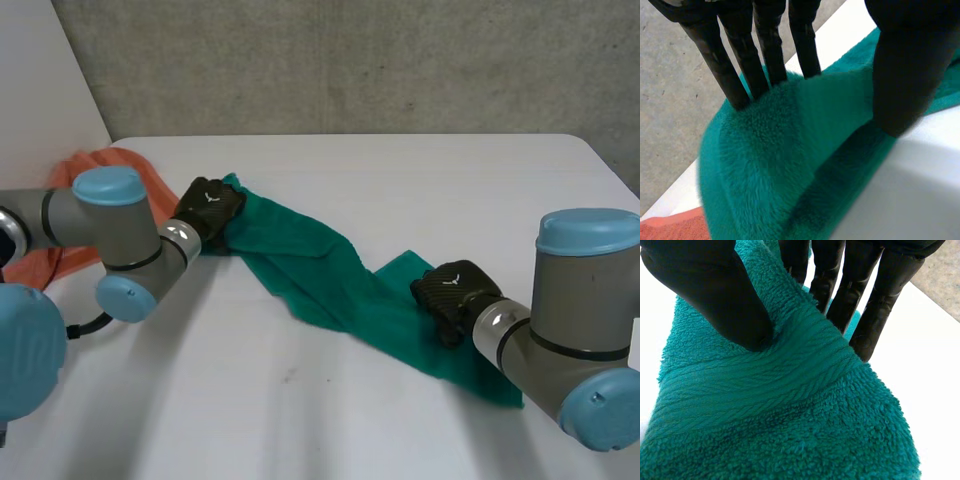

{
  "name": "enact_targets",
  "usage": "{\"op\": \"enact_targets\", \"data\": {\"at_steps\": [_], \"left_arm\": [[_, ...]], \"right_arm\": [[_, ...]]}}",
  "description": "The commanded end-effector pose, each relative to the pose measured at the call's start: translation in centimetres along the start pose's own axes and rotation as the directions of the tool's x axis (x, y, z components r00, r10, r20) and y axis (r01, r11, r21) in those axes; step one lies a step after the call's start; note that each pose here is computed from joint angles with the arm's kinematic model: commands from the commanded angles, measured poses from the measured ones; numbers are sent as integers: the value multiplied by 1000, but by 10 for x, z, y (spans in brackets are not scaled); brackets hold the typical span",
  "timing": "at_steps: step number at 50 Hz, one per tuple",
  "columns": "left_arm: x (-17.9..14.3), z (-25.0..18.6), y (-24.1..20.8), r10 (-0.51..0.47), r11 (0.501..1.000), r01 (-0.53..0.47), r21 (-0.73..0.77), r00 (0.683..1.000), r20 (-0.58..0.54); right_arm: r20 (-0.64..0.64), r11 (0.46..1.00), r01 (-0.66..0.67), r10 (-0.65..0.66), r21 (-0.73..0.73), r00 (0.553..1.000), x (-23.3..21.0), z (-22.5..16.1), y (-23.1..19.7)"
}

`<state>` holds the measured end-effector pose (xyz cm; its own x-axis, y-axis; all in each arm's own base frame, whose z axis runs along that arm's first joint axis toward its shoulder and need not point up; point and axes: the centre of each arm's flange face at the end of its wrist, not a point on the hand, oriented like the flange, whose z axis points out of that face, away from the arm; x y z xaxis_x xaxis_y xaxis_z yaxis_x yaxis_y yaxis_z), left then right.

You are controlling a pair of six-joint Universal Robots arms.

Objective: Fold the laundry.

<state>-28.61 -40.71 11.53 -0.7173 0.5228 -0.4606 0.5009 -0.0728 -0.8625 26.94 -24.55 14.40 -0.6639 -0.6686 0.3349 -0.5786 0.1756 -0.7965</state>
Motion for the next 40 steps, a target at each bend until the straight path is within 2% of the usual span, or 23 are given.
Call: {"op": "enact_targets", "data": {"at_steps": [1,6,10,16,22,26,33,37,40], "left_arm": [[-7,10,6,42,999,-40,-26,996,83],[-2,5,-2,91,995,-85,-60,988,121],[-7,-18,-48,95,995,-94,-13,985,143],[-31,-85,-119,82,991,-100,86,978,192],[-51,-154,-176,16,973,-74,218,967,255],[-58,-191,-198,-30,959,-48,278,962,271],[-60,-229,-213,-80,954,-1,299,963,257],[-56,-229,-205,-105,964,42,264,968,229],[-51,-221,-194,-114,972,65,227,971,208]], "right_arm": [[-19,999,48,-48,9,999,6,-2,-4],[-60,995,85,-81,55,995,15,-5,-21],[-107,987,100,-87,125,990,27,-19,-47],[-215,964,125,-74,236,974,62,-55,-95],[-261,960,136,-69,246,963,86,-84,-122],[-258,957,169,-106,236,960,93,-101,-134],[-289,927,240,-154,289,945,105,-132,-160],[-265,929,240,-165,282,950,105,-135,-163],[-221,943,221,-167,248,961,104,-121,-155]]}}
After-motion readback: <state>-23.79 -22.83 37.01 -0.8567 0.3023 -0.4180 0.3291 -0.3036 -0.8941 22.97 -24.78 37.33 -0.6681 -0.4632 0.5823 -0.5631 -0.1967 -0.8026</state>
